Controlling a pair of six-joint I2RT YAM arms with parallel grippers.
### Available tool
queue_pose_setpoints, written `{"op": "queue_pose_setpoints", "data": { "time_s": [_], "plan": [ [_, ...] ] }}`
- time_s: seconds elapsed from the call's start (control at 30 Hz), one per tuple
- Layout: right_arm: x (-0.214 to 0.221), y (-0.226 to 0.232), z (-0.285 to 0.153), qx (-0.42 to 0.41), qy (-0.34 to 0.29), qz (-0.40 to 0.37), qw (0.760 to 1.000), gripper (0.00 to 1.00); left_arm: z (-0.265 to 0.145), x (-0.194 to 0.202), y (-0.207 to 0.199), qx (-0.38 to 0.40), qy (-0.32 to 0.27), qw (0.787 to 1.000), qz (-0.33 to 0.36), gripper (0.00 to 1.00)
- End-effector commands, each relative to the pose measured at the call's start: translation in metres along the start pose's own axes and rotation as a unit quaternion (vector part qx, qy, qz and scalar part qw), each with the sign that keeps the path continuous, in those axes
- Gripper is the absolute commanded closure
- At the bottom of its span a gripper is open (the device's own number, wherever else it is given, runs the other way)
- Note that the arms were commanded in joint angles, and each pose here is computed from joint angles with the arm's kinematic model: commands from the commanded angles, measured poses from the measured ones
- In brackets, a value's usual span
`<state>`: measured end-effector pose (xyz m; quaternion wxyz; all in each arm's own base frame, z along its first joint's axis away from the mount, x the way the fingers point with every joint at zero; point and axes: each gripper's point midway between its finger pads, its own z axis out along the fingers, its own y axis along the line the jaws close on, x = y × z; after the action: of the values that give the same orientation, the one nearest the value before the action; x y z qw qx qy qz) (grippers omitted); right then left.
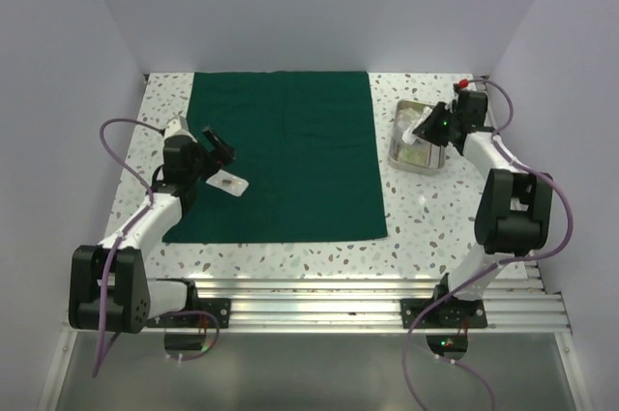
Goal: Prepare the surgical pack
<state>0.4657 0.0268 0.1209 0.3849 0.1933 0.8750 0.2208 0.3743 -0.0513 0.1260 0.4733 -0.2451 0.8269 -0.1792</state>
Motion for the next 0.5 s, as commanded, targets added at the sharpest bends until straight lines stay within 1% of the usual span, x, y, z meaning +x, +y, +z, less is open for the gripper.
{"op": "queue_pose_setpoints", "data": {
  "time_s": [0.0, 0.13, 0.2, 0.27, 0.3, 0.4, 0.47],
  "plan": [
    [0.008, -0.010, -0.006, 0.051, 0.044, -0.053, 0.996, 0.81, -0.006, -0.016, 0.005, -0.010, -0.041, 0.999, -0.002, 0.00],
    [0.021, -0.017, 0.004, 0.051, 0.066, -0.059, 0.995, 0.81, -0.009, -0.016, 0.006, -0.008, -0.044, 0.999, 0.000, 0.00],
    [0.023, -0.011, 0.008, 0.033, 0.077, -0.065, 0.994, 0.81, -0.009, -0.017, 0.005, -0.006, -0.045, 0.999, 0.002, 0.00],
    [0.028, -0.010, 0.015, 0.036, 0.092, -0.072, 0.993, 0.81, -0.009, -0.015, 0.005, -0.003, -0.043, 0.999, 0.002, 0.00],
    [0.029, -0.002, 0.017, 0.031, 0.097, -0.087, 0.991, 0.81, -0.009, -0.016, 0.003, 0.001, -0.044, 0.999, 0.002, 0.00],
    [0.033, -0.001, 0.030, 0.047, 0.111, -0.111, 0.986, 0.81, -0.010, -0.015, 0.003, 0.004, -0.045, 0.999, 0.002, 0.00],
    [0.044, 0.008, 0.041, 0.060, 0.133, -0.131, 0.981, 0.80, -0.011, -0.016, 0.002, 0.005, -0.048, 0.999, 0.005, 0.00]
  ]
}}
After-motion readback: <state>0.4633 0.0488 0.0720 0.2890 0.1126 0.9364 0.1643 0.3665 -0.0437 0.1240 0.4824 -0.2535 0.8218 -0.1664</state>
